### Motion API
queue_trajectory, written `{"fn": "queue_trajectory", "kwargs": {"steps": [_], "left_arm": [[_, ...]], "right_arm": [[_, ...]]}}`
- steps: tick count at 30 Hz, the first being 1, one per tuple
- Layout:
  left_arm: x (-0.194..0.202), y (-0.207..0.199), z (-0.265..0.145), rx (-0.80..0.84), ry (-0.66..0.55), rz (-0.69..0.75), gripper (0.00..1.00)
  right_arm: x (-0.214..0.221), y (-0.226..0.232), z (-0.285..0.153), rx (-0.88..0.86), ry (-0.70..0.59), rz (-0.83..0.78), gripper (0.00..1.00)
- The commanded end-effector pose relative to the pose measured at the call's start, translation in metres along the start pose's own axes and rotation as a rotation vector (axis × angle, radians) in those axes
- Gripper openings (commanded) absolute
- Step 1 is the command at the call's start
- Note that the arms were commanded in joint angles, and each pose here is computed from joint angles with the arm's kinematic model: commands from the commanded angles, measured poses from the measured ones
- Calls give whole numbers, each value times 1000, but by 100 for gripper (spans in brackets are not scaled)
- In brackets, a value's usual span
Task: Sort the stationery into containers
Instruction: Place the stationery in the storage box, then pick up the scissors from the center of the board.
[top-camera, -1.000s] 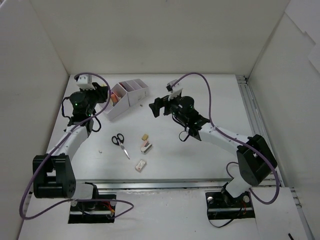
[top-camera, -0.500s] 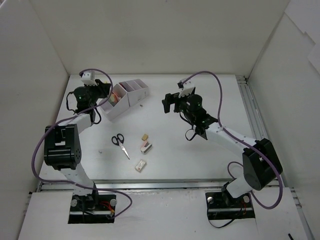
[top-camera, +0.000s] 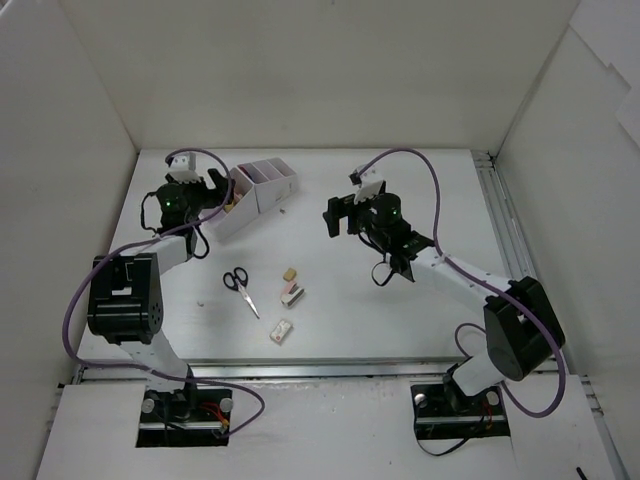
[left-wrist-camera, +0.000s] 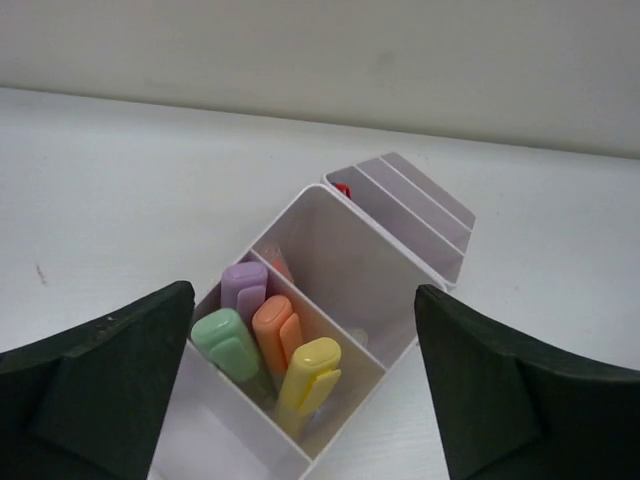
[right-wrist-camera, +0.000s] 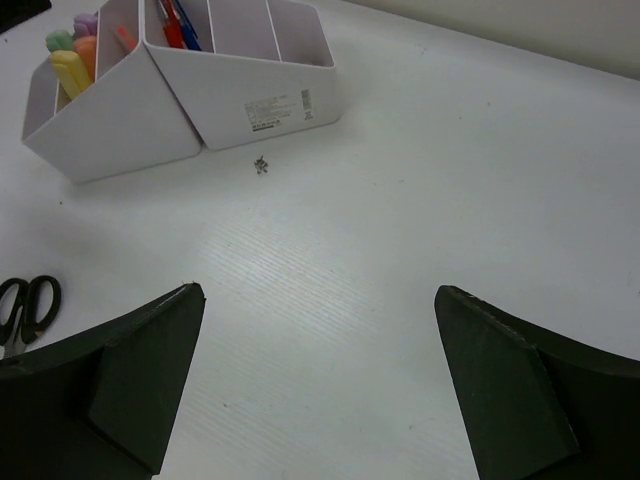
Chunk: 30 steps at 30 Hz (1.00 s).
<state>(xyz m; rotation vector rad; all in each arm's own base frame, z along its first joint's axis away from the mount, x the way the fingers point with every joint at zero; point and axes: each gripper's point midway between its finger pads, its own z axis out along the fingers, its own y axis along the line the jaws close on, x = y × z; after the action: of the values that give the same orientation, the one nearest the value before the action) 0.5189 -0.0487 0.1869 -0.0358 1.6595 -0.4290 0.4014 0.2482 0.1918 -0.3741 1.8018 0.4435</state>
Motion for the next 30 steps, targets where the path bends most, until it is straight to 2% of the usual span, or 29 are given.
{"fn": "queue_trajectory", "kwargs": {"steps": [1,2,3,4,5,9,10,12,14,15,16,20,24,30], "left_arm": [[-61,-19,-23,-7,-136,18,94],[-78,-26,-33,-4,-164,24,100],[-80,-28,-39,-11,-155,17,99],[-69,-22,-46,-55,-94,-8,100],[-84,-28,-59,-68,-108,-25,99],[-80,-2,-110,-353,18,-143,100],[-68,-1,-133,-412,94,-168,99],[-62,17,-161,-578,104,-215,99],[-45,21,-192,-672,169,-258,99],[-39,26,-204,-733,169,-301,100],[-31,25,-220,-765,202,-317,100],[-22,20,-247,-813,222,-377,99],[-14,14,-266,-806,220,-402,99],[-25,10,-295,-817,121,-424,100]], "right_arm": [[-38,18,-8,-62,-69,-77,98],[-33,24,-9,-62,-21,-94,98],[-26,32,-7,-54,10,-159,98],[-22,38,-5,-58,28,-180,98],[-19,47,-4,-75,47,-179,98],[17,105,4,-210,170,-174,98],[18,115,6,-224,189,-184,98],[40,146,8,-282,254,-156,98],[43,168,11,-308,272,-148,98],[62,184,14,-329,310,-154,97],[57,194,19,-329,305,-150,96],[106,232,24,-335,441,-228,92],[129,252,28,-337,478,-256,90],[159,266,38,-285,504,-295,76]]}}
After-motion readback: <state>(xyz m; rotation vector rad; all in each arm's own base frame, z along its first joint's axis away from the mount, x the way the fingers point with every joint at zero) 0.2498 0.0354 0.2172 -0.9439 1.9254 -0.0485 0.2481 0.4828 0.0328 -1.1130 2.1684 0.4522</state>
